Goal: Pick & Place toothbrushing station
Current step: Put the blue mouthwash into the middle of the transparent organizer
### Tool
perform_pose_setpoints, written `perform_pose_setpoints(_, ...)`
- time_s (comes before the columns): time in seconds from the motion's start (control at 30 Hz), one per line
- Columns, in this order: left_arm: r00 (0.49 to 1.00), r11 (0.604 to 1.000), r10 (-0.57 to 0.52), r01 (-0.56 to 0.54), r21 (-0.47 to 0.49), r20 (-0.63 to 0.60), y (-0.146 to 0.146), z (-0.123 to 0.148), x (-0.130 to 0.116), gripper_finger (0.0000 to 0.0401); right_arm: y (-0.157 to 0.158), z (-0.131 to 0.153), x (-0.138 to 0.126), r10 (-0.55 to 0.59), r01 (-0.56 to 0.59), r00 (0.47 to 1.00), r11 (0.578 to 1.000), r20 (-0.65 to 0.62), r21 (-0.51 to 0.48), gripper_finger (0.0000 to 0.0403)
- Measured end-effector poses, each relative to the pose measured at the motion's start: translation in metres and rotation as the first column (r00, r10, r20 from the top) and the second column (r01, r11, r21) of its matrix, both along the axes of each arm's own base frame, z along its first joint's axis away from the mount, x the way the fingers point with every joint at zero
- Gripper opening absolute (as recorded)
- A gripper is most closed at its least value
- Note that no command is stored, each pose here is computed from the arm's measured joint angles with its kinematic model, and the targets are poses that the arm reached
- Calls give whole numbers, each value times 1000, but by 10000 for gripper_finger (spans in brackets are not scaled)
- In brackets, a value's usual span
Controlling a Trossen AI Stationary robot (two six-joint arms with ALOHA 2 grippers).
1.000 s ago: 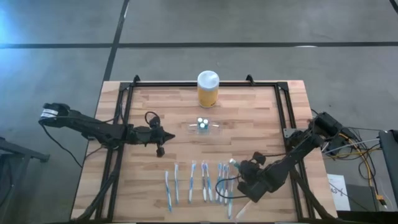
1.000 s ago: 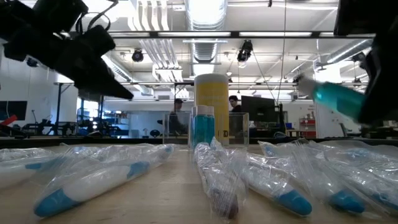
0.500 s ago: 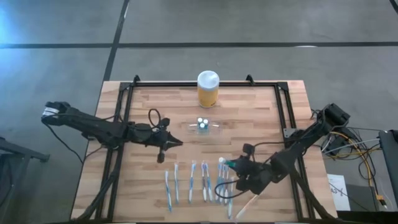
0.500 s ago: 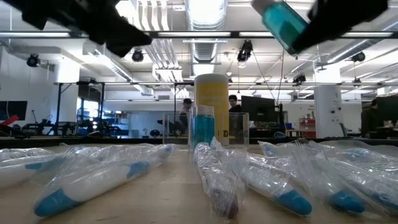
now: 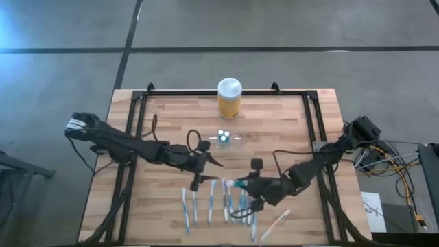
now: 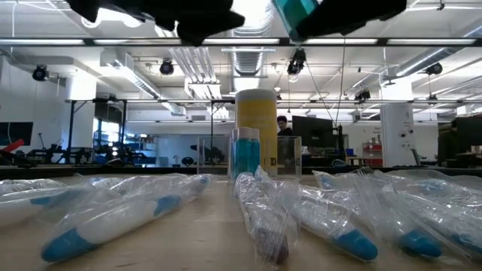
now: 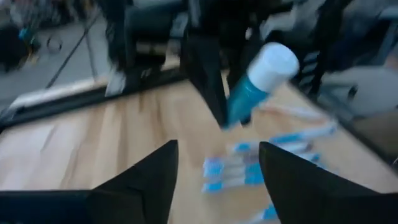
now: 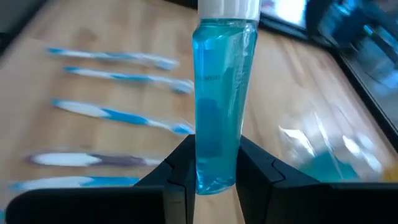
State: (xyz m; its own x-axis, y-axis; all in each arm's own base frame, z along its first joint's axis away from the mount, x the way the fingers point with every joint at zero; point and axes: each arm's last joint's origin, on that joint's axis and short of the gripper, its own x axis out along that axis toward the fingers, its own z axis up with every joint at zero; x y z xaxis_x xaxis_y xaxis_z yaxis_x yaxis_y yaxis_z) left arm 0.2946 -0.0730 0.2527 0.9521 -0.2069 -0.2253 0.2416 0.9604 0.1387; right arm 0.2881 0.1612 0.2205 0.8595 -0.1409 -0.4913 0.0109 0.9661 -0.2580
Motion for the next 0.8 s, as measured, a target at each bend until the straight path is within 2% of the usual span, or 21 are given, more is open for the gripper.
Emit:
perform_pose_setpoints(0.07, 999, 1000, -11, 12, -15, 53, -1, -1, 4, 240, 1, 1, 2, 30, -30, 999, 1000, 17, -8, 72)
perform_pose_setpoints(0.27, 995, 999, -38, 41, -25, 97, -4, -11, 14, 258, 2, 14, 10, 106, -101, 985, 994, 136, -44, 72)
perform_pose_setpoints(0.6, 948, 974, -219, 227, -8, 233, -13, -10, 21, 259, -14, 17, 21, 102, -91, 982, 993, 160, -76, 73)
perform_pose_setpoints(0.8, 938, 974, -220, 228, 3, 266, -13, -7, 21, 259, -24, 21, 29, 149, -142, 969, 989, 198, -45, 73)
